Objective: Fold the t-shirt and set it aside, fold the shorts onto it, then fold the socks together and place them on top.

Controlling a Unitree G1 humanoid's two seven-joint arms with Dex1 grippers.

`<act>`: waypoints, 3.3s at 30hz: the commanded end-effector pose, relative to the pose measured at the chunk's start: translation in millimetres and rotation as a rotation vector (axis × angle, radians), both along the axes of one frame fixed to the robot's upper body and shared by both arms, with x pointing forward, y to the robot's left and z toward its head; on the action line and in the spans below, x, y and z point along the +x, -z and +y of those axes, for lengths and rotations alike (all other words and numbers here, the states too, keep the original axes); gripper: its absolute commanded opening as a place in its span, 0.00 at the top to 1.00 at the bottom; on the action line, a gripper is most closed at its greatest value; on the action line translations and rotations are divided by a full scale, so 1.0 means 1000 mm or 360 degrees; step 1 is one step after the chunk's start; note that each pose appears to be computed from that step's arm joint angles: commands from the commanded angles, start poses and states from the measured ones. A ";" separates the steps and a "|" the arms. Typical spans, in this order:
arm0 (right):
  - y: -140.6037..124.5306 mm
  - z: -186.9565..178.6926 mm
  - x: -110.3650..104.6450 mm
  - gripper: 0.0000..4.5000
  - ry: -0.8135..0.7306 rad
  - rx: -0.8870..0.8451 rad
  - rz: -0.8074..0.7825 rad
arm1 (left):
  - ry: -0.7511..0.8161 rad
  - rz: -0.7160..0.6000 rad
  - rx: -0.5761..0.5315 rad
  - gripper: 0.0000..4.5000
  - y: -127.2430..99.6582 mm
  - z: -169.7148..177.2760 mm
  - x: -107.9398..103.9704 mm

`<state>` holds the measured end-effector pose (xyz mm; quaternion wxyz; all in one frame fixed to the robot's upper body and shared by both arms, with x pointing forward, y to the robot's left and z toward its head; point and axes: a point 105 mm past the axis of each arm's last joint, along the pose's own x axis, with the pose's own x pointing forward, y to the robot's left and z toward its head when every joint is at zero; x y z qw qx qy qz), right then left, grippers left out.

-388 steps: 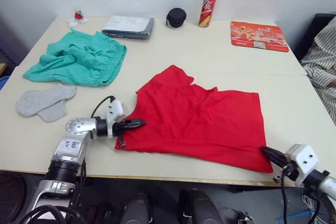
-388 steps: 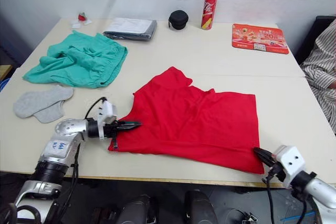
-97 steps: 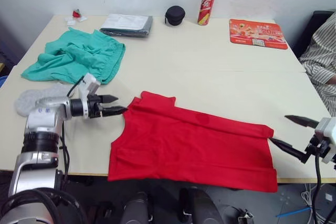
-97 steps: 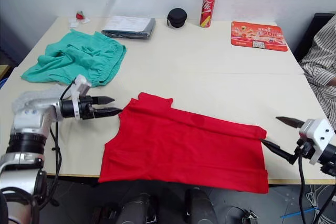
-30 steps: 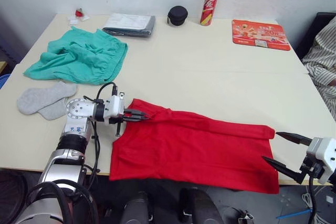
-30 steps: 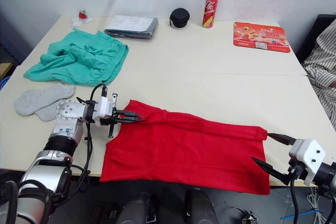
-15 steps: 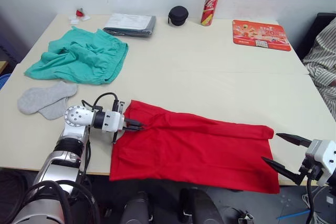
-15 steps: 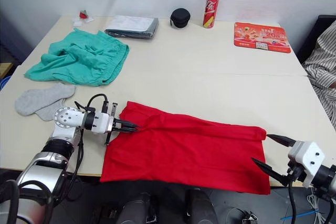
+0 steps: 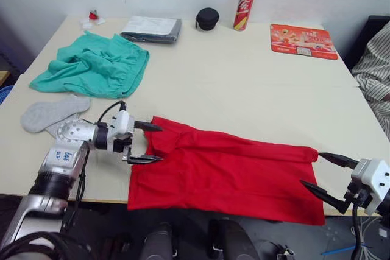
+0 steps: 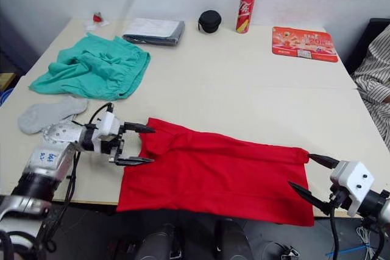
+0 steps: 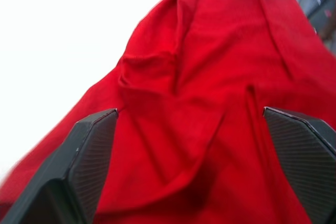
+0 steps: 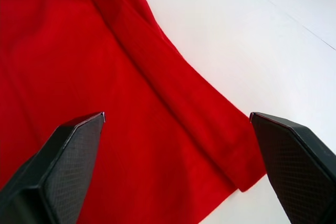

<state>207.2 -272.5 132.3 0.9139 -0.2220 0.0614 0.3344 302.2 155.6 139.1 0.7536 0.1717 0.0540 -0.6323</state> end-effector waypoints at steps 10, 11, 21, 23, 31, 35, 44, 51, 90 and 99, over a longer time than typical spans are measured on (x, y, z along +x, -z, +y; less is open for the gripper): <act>-0.024 0.023 0.009 0.00 -0.0071 0.0078 -0.0150 | -0.0648 -0.0123 0.0120 0.01 0.006 -0.039 0.012; -0.023 0.023 0.009 0.00 -0.0072 0.0080 -0.0151 | -0.0658 -0.0114 0.0132 0.05 0.007 -0.039 0.012; -0.018 0.021 0.011 0.00 -0.0071 0.0091 -0.0151 | -0.0556 0.0001 0.0137 0.73 0.013 -0.041 0.001; -0.017 0.021 0.011 0.00 -0.0074 0.0093 -0.0146 | -0.0525 -0.0021 0.0146 0.87 0.010 -0.039 0.001; -0.013 0.019 0.011 0.00 -0.0083 0.0059 -0.0122 | -0.0097 -0.0162 0.0171 0.99 -0.005 -0.022 -0.005; -0.010 0.015 0.009 0.00 -0.0082 0.0036 -0.0102 | 0.0142 -0.0320 0.0327 0.99 0.000 -0.008 -0.009; -0.001 0.010 0.004 0.00 -0.0044 0.0015 -0.0046 | 0.0388 -0.0540 0.0486 0.99 0.024 -0.006 -0.008; 0.003 0.009 0.004 0.00 -0.0044 0.0008 -0.0022 | 0.0395 -0.0450 0.0375 0.86 0.031 -0.011 -0.012; 0.025 -0.029 0.043 1.00 -0.0478 -0.0428 0.0125 | 0.0278 0.0035 -0.0127 0.36 -0.005 -0.010 -0.030; 0.045 -0.032 0.042 1.00 -0.0426 -0.0522 -0.0004 | 0.0254 0.0048 -0.0099 0.36 -0.001 -0.008 -0.030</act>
